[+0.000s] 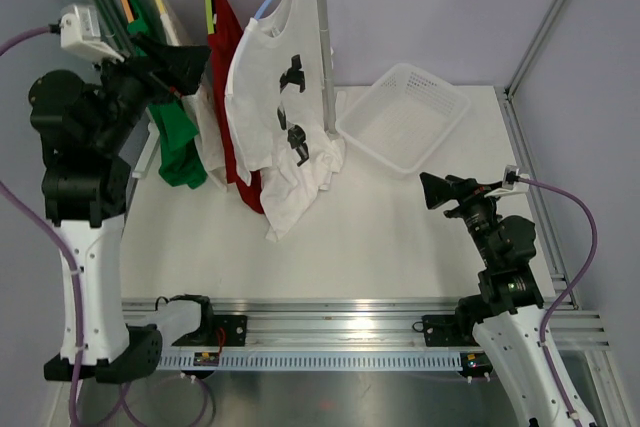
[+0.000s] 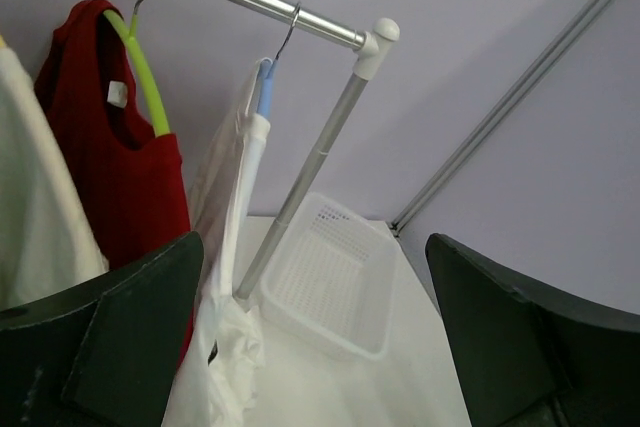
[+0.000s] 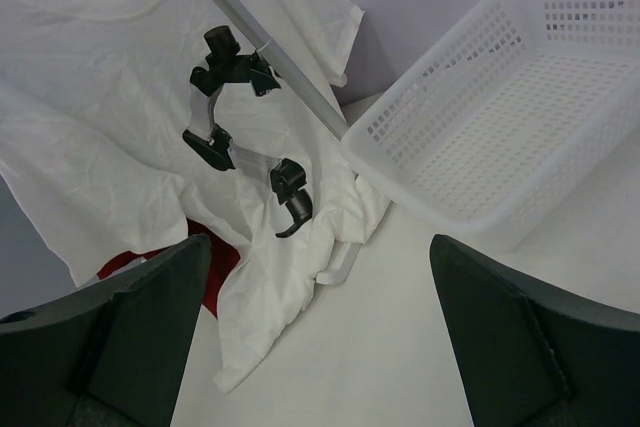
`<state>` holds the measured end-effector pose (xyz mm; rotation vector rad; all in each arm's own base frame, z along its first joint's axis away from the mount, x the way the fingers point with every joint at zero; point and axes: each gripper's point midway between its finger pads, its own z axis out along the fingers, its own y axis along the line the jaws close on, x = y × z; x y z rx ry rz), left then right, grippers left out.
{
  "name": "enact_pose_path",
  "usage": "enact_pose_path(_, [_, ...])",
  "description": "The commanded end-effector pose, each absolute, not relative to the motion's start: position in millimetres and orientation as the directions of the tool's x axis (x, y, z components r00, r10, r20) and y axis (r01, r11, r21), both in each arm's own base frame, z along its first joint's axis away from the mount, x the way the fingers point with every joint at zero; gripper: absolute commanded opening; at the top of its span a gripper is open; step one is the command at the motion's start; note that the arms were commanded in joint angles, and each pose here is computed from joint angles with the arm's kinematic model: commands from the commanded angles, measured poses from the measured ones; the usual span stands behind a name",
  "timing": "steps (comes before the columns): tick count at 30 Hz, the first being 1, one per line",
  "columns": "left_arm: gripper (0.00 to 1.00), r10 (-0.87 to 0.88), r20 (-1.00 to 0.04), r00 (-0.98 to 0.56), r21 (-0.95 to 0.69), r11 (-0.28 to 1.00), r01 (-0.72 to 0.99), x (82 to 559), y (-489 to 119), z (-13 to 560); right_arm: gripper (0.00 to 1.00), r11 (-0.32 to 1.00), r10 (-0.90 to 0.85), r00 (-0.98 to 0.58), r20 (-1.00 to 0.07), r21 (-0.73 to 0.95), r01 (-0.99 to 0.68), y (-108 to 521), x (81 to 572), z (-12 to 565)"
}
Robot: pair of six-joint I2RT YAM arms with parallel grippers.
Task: Remove the t-shirt from the hanger
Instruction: Grab a hanger with a tshirt on it with the left arm
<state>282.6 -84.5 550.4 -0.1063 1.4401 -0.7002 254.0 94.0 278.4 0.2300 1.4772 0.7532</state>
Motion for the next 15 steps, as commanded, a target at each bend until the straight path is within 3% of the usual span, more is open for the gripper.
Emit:
enact_pose_path(1, [0.97, -0.465, -0.885, 0.027, -0.408, 0.803, 0.435, 294, -94, 581, 1.00, 0.764, 0.567, -0.051, -0.822, 0.548, -0.341, 95, 254, 284])
enact_pose_path(5, [0.98, -0.383, -0.923, 0.046, -0.333, 0.851, 0.407, 329, -113, 578, 0.99, 0.768, 0.563, -0.053, -0.825, 0.546, -0.334, 94, 255, 282])
enact_pose_path(15, [0.97, -0.383, -0.901, 0.204, -0.286, 0.878, 0.383, 389, -118, 601, 0.99, 0.778, 0.561, -0.046, -0.827, 0.545, -0.313, 91, 257, 280])
